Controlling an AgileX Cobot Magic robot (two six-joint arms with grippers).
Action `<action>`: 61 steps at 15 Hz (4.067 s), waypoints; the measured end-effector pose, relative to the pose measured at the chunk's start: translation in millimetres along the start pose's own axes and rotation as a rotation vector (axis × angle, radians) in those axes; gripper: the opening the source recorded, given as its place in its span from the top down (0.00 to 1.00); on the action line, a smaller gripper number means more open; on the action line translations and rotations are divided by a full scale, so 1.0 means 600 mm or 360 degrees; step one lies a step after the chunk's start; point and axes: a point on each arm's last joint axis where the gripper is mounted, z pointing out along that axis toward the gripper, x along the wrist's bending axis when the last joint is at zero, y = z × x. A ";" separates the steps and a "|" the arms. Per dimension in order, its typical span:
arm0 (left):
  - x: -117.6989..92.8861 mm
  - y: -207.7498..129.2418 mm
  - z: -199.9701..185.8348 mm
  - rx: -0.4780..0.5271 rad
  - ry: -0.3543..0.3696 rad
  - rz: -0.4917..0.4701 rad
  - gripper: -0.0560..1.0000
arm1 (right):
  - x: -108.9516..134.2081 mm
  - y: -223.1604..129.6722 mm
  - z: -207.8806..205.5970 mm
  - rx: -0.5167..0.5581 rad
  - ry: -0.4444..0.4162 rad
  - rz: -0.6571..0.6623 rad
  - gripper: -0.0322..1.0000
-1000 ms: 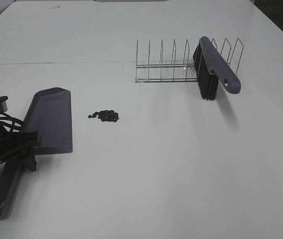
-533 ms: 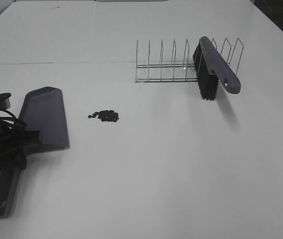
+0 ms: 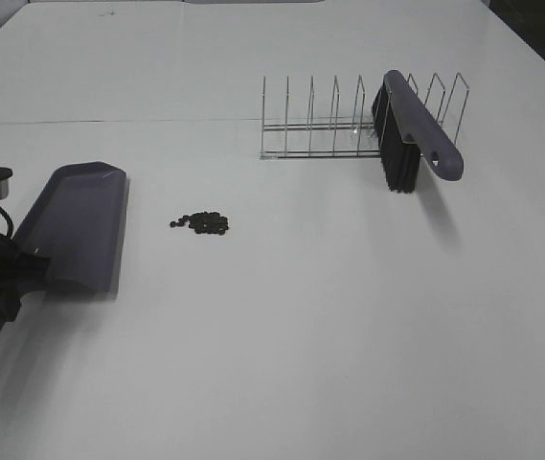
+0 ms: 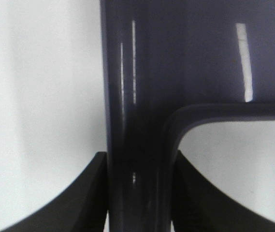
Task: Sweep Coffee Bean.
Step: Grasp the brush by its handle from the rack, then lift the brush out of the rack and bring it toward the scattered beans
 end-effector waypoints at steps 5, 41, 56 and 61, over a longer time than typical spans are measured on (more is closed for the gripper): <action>0.004 -0.002 -0.007 0.0007 0.0037 0.0075 0.64 | 0.039 0.168 0.033 0.0287 -0.0065 0.0006 0.09; 0.000 -0.003 -0.007 0.0014 -0.0005 0.0066 0.64 | 0.065 0.420 0.725 0.0869 -0.0140 -0.0259 0.61; 0.014 0.007 -0.014 -0.0007 0.0159 0.0220 0.64 | 0.035 0.300 0.474 0.0815 -0.0310 -0.0169 0.61; 0.031 0.012 -0.014 -0.0018 0.0352 0.0229 0.64 | 0.083 0.227 0.542 0.0915 -0.0416 -0.0397 0.61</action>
